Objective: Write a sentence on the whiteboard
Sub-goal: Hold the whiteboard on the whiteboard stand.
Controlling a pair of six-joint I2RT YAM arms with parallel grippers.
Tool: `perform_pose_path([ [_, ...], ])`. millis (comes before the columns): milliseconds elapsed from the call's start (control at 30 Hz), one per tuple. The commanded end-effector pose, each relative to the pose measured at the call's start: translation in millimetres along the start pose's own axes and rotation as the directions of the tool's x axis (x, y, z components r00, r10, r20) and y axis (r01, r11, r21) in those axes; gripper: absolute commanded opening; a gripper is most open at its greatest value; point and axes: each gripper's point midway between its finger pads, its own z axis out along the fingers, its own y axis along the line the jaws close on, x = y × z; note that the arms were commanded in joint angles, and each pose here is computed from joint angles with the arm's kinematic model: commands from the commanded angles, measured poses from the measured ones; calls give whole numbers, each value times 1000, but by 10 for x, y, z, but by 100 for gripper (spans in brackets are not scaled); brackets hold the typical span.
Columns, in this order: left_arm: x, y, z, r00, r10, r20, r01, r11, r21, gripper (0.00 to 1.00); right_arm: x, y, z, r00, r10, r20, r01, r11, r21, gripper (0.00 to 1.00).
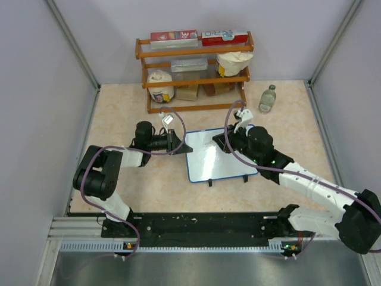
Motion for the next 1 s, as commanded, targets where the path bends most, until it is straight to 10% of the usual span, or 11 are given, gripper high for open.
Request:
perform_pose_path([
  [0, 45, 85, 13, 1000, 3, -4, -3, 1000, -25, 0, -472, 201, 111, 988, -35, 149, 36, 999, 0, 0],
  [967, 50, 83, 20, 1000, 2, -9, -2, 1000, -15, 0, -325, 84, 453, 989, -59, 133, 46, 995, 92, 0],
])
